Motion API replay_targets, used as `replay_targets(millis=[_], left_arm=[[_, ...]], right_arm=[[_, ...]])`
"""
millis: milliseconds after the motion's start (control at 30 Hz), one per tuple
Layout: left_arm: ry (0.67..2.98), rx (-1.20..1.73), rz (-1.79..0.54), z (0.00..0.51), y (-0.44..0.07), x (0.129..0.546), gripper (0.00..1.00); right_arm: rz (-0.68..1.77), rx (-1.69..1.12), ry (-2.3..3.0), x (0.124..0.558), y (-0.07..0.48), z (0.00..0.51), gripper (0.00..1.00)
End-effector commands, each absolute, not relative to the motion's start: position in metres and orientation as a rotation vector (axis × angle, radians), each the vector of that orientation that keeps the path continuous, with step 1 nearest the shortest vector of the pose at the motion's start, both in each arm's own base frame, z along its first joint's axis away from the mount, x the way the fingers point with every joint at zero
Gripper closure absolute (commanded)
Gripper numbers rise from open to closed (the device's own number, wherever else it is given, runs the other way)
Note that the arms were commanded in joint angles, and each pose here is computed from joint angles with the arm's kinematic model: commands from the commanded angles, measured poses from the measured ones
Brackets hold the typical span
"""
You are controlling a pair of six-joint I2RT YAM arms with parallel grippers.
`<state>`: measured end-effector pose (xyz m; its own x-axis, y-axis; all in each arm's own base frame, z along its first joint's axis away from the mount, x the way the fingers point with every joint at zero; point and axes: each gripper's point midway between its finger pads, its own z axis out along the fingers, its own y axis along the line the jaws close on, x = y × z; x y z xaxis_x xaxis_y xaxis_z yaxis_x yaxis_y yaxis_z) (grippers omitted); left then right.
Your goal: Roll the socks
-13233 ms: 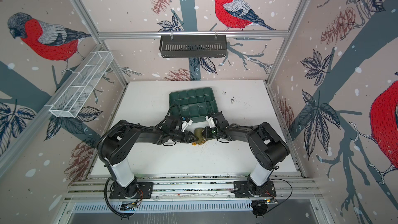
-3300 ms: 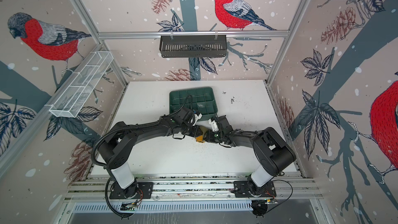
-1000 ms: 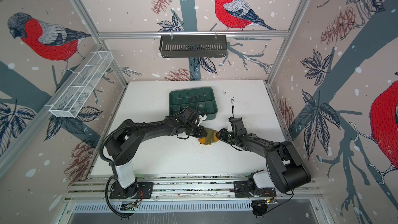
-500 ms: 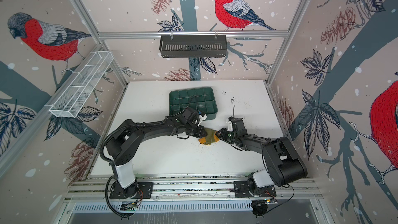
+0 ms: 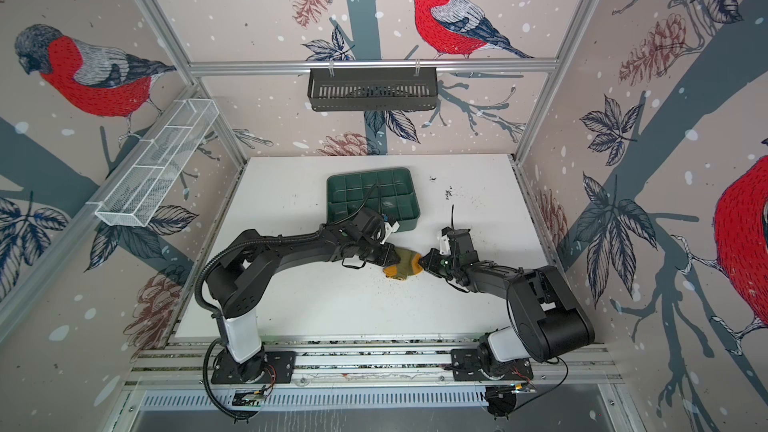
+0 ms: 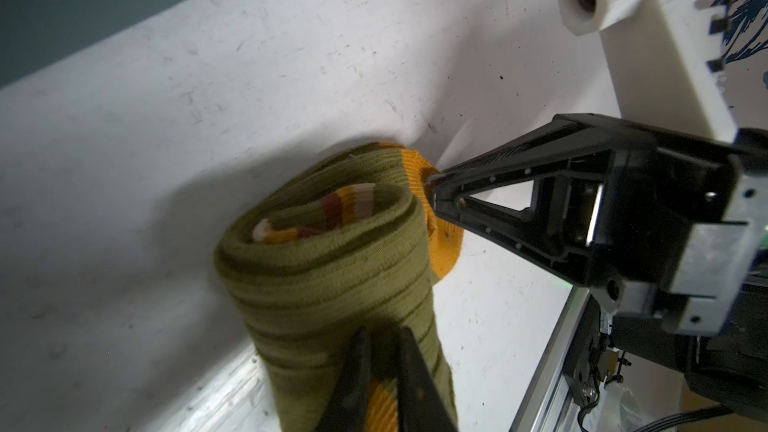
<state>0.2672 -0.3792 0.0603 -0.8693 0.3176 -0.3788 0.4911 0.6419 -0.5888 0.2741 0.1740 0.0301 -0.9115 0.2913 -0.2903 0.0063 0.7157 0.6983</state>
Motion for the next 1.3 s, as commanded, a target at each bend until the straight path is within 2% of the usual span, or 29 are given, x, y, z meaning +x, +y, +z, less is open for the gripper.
replay_targets(millis=[0, 433, 967, 1267], left_arm=[[2.611, 0.670, -1.062, 0.059, -0.383, 0.266, 0.84], [2.619, 0.668, -1.059, 0.055, -0.382, 0.266, 0.84], [2.618, 0.659, -1.063, 0.053, -0.381, 0.264, 0.84], [2.620, 0.652, -1.074, 0.049, -0.379, 0.261, 0.84]], right_arm=[[1.042, 0.230, 2.529, 0.276, 0.175, 0.036, 0.86], [1.076, 0.160, 2.474, 0.276, 0.182, 0.059, 0.94], [1.168, -0.026, 2.463, 0.271, 0.228, 0.077, 0.95], [1.188, -0.074, 2.502, 0.271, 0.250, 0.067, 0.94]])
